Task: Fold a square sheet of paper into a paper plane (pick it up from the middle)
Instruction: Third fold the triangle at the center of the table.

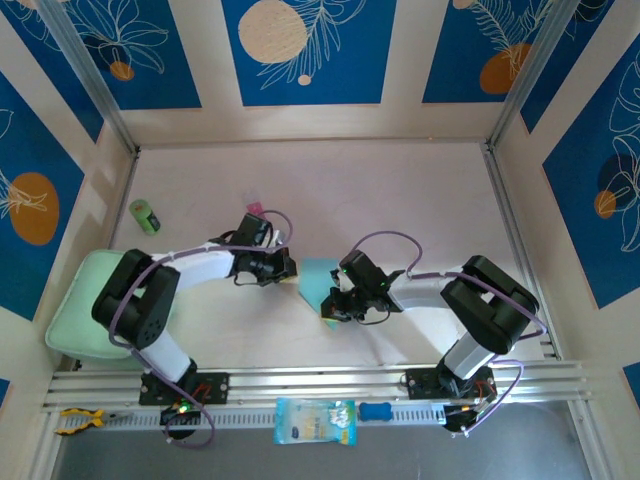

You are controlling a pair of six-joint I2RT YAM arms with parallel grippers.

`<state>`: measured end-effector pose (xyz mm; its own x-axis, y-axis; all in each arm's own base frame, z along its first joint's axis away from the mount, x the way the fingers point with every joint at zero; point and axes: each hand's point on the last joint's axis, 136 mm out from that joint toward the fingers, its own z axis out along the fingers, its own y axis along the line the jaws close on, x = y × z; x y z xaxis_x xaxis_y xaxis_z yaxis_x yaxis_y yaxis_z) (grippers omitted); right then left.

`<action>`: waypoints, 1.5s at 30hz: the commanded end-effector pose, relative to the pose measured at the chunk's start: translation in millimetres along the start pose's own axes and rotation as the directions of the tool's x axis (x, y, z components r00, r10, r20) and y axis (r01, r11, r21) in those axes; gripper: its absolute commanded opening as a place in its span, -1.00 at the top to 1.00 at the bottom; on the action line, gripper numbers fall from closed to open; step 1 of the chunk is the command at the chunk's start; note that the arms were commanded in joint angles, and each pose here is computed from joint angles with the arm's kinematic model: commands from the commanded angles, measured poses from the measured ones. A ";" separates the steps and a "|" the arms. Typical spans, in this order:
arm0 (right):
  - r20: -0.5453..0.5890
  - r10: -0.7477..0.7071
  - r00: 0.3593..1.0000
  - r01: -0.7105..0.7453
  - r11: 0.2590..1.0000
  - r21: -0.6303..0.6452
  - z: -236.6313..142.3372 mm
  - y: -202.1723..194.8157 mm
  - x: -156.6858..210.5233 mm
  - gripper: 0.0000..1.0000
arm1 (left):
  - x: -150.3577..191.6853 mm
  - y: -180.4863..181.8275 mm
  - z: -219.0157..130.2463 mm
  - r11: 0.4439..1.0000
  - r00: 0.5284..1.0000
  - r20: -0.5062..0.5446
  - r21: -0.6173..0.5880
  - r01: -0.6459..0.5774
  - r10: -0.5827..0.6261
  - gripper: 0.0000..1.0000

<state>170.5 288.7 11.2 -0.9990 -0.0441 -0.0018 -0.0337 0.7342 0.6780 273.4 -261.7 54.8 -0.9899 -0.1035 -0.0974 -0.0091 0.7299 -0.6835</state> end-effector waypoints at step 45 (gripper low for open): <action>-0.087 0.075 0.993 -0.067 0.994 0.091 -17.9 -45.7 49.2 0.97 | 64.3 46.9 47.4 0.987 0.983 -0.186 -0.160 -0.023 -0.008 1.00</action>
<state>151.1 266.7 12.8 -0.9989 -0.0464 0.0112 -0.0263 0.7312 0.6816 231.2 -292.8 17.0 -0.9986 0.0373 -0.0362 0.0519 0.7467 -0.6632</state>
